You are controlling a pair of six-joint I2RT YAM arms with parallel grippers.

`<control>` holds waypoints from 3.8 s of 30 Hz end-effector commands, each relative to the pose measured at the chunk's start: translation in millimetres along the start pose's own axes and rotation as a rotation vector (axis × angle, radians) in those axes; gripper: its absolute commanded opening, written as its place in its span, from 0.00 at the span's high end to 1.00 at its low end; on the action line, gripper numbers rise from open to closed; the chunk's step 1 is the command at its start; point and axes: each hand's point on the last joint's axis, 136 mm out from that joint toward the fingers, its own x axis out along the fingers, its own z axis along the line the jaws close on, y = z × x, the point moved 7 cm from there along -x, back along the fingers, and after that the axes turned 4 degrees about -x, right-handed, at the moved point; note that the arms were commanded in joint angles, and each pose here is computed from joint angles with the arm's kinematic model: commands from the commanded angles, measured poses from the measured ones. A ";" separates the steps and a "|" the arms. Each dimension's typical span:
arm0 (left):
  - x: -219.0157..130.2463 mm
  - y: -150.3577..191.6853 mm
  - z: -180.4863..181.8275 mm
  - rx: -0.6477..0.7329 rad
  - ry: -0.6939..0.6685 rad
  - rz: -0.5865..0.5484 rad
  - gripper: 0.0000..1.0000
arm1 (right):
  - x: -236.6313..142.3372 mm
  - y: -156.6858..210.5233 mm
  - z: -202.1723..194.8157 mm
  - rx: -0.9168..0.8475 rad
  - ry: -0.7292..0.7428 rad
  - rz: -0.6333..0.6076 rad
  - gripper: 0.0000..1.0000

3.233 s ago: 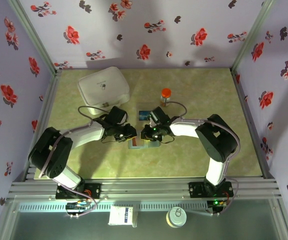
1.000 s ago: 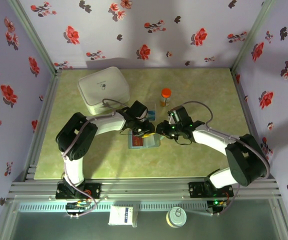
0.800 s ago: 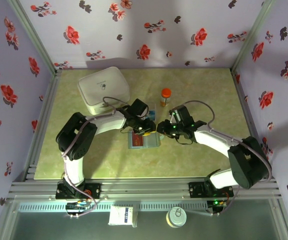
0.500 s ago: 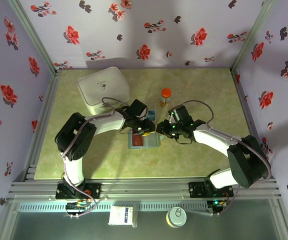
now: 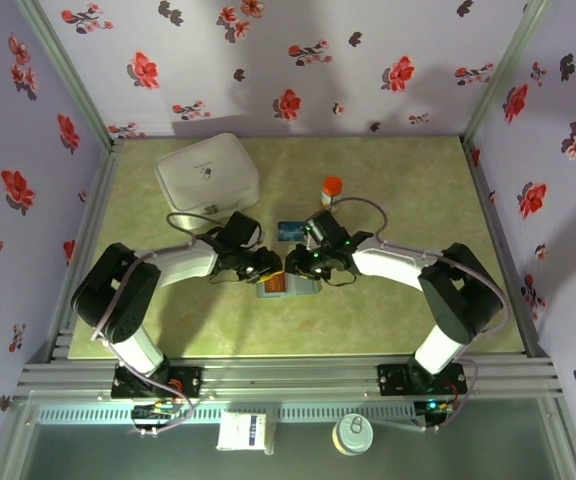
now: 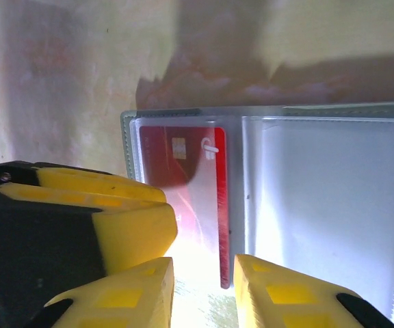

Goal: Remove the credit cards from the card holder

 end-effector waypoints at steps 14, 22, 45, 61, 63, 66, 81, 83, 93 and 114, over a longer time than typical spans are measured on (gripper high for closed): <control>-15.0 -3.5 15.6 -0.032 0.028 -0.039 0.85 | 22.9 2.3 11.4 -0.033 0.021 0.078 0.71; -13.4 -0.5 26.3 -0.017 -0.040 -0.026 0.95 | 30.9 -1.4 12.3 -0.030 0.009 0.077 0.73; -2.2 1.0 43.2 -0.042 -0.080 -0.014 1.00 | 45.3 -3.9 2.5 -0.056 0.078 0.106 0.74; -12.8 -8.3 22.9 -0.016 -0.030 -0.045 1.00 | 28.4 -5.1 3.0 -0.086 0.154 0.095 0.73; -15.1 -9.3 16.6 0.007 -0.024 -0.044 1.00 | 25.1 -5.9 5.3 -0.094 0.152 0.090 0.73; -16.1 -9.8 12.5 0.013 -0.026 -0.040 0.99 | 20.6 -8.2 9.0 -0.103 0.146 0.086 0.72; 6.3 -3.0 14.5 0.016 -0.070 0.022 1.00 | 15.9 -12.1 3.9 -0.087 0.128 0.061 0.72; 6.8 -3.0 17.6 0.014 -0.089 0.017 1.00 | 16.4 -11.7 1.5 -0.083 0.130 0.061 0.72; -2.8 -4.7 12.1 0.032 -0.076 -0.028 0.98 | 25.6 -10.3 -10.9 -0.058 0.132 0.083 0.71; 12.8 -0.2 27.2 0.006 -0.147 0.031 1.00 | 34.5 -10.9 -12.6 -0.004 0.005 0.082 0.73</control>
